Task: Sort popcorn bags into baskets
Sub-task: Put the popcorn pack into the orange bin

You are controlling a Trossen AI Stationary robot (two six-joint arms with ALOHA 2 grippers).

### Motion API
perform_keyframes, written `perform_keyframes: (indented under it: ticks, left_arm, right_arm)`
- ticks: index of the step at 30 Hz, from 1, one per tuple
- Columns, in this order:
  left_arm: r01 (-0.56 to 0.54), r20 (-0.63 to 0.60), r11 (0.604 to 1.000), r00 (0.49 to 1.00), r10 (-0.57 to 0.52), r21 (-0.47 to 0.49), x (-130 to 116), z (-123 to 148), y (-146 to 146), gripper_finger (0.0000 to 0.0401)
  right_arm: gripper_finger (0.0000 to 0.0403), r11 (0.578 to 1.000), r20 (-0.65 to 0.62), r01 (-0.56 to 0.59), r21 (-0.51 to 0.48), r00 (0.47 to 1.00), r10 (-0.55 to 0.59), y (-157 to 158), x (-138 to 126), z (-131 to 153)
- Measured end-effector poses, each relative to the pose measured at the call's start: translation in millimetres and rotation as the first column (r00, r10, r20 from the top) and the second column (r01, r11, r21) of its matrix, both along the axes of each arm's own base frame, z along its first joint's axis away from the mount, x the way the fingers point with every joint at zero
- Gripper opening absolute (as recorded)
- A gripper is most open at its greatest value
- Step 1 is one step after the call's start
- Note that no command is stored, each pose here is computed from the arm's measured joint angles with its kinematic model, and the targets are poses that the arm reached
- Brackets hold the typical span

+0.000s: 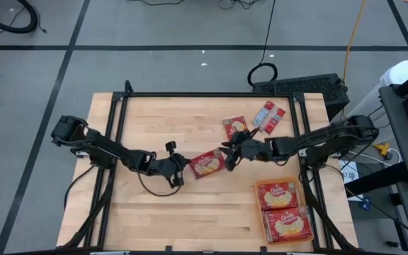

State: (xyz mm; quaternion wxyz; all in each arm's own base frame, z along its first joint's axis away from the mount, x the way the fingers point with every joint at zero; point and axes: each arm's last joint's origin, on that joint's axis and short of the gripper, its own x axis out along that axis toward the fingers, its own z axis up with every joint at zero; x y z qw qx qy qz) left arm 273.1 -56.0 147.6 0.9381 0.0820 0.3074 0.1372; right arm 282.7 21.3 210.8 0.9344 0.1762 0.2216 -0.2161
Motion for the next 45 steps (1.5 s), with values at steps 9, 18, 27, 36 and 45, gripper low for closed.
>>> perform_keyframes:
  ticks: [9,18,27,36,45]
  left_arm:
    - [-0.016,0.047,0.999,0.999,0.014,0.047,-5.8,4.9,-18.9,0.0002]
    - [-0.007,0.068,0.997,0.998,0.002,0.078,-10.7,6.1,-33.4,0.0002]
    - [-0.032,0.086,0.998,0.996,0.027,0.061,-8.5,7.3,-29.5,0.0002]
    - [-0.004,0.086,0.999,0.996,0.000,0.045,-11.2,7.1,-37.4,0.0002]
    - [0.005,0.146,0.995,0.989,0.010,-0.102,-9.4,10.1,-41.8,0.0090]
  right_arm:
    - [0.0195,0.988,-0.047,-0.123,0.095,0.991,0.128,-0.9,-1.3,-4.0]
    - [0.0204,0.976,-0.031,-0.177,0.129,0.983,0.182,3.8,-0.3,-3.9]
    - [0.0163,0.964,-0.010,-0.199,0.174,0.979,0.204,13.2,13.3,-21.2]
    - [0.0079,0.955,0.048,-0.218,0.200,0.976,0.213,24.4,28.8,-39.9]
    - [0.0017,0.940,0.012,-0.217,0.262,0.975,0.222,38.3,17.6,-33.7]
